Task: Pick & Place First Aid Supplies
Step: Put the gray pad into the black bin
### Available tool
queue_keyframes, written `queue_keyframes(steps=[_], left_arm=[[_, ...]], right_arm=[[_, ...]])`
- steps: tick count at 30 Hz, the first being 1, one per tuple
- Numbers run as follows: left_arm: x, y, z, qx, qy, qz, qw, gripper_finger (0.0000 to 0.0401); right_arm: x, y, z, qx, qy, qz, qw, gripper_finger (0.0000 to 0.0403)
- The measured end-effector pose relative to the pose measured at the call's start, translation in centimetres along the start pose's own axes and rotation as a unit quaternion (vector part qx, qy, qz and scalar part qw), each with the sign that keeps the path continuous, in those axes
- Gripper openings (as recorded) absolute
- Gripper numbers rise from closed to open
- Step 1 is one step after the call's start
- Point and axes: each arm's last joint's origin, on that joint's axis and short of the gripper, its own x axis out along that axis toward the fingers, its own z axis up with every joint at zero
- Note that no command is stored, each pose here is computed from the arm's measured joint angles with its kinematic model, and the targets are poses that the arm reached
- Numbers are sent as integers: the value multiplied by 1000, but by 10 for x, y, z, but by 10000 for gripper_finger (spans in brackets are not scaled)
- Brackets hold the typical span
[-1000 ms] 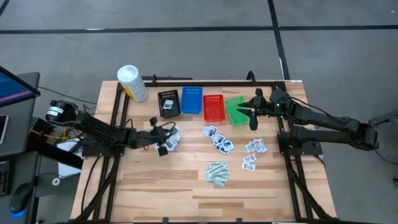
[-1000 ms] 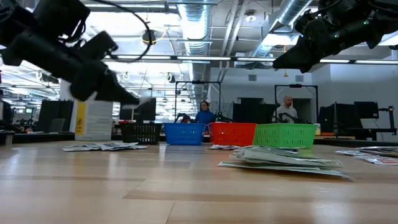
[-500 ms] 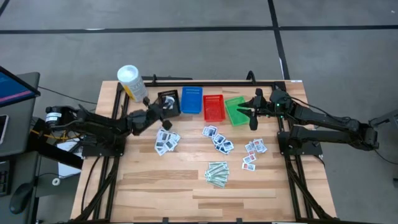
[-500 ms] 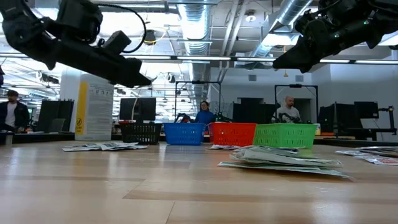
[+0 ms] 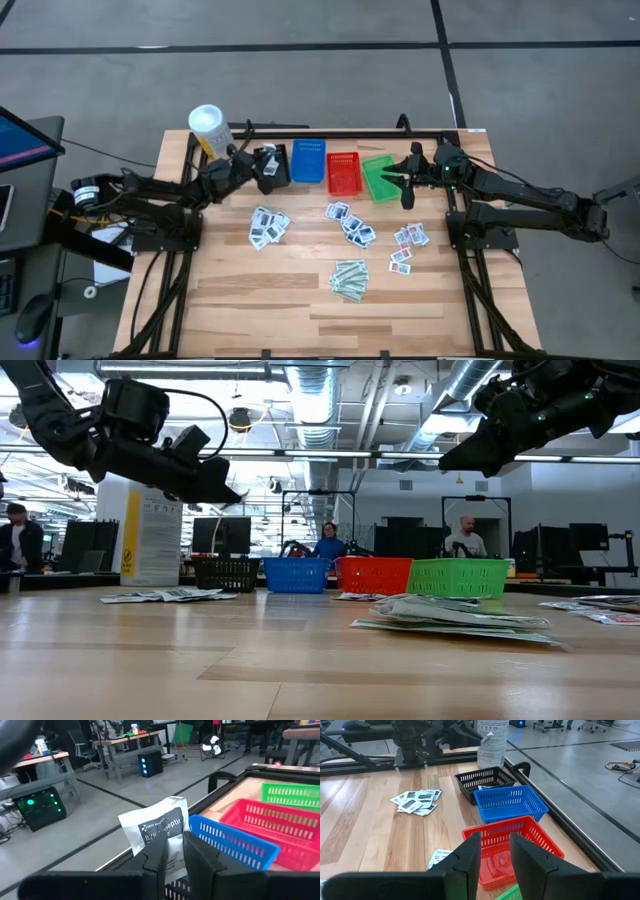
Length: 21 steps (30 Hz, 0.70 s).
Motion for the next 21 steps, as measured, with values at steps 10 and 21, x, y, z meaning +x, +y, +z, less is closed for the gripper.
queue_keyframes(steps=[10, 21], left_arm=[[7, -4, -17, -14, 42, -4, 999, 61], [19, -9, -24, -13, 55, 1, 998, 62]], right_arm=[[0, 0, 0, 0, -1, 0, 1000, 98], [0, 0, 0, 0, -1, 0, 1000, 98]])
